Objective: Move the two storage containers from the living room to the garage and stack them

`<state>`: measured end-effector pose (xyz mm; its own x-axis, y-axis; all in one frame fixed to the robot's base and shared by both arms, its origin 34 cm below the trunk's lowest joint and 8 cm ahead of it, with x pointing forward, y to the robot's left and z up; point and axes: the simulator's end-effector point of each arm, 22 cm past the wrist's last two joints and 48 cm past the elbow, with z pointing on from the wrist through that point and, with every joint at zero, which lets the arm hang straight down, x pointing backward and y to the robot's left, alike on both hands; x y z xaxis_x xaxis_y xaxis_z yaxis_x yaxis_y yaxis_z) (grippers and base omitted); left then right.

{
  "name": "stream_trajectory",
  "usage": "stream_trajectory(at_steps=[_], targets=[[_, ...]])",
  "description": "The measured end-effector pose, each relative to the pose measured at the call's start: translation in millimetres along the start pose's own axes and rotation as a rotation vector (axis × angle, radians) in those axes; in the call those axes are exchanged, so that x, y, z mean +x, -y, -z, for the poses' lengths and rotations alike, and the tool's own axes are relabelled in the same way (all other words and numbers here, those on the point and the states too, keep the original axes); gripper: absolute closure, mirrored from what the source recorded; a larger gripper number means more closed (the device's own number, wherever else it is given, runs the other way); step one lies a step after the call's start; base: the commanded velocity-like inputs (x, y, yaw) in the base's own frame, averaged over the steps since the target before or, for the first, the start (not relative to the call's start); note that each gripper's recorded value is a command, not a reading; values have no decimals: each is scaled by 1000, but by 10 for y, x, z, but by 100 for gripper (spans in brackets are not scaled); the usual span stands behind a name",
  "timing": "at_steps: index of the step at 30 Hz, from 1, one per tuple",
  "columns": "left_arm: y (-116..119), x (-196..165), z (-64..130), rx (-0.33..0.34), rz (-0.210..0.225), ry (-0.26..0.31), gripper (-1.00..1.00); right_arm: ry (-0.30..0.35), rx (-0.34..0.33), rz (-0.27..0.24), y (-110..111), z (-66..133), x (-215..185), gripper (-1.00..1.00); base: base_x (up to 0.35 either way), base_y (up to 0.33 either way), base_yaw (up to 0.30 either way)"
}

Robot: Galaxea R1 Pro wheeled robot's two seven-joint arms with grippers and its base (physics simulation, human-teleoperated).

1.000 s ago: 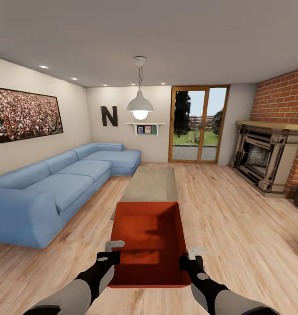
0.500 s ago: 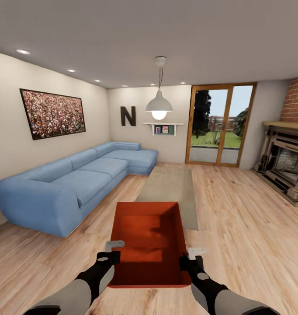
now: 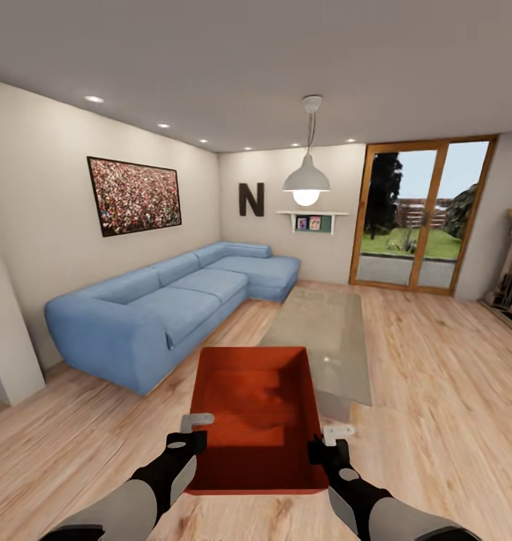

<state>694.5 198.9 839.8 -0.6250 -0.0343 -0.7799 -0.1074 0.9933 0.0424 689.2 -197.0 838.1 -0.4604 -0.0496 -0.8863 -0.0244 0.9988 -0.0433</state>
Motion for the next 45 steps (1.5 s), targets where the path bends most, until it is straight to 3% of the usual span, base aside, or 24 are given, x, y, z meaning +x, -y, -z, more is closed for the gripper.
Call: stream_trajectory(at_steps=[45], targets=[[-3, 1, -1, 0, 0, 0, 100, 0, 1, 0, -4, 0, 0, 100, 0, 0, 273]])
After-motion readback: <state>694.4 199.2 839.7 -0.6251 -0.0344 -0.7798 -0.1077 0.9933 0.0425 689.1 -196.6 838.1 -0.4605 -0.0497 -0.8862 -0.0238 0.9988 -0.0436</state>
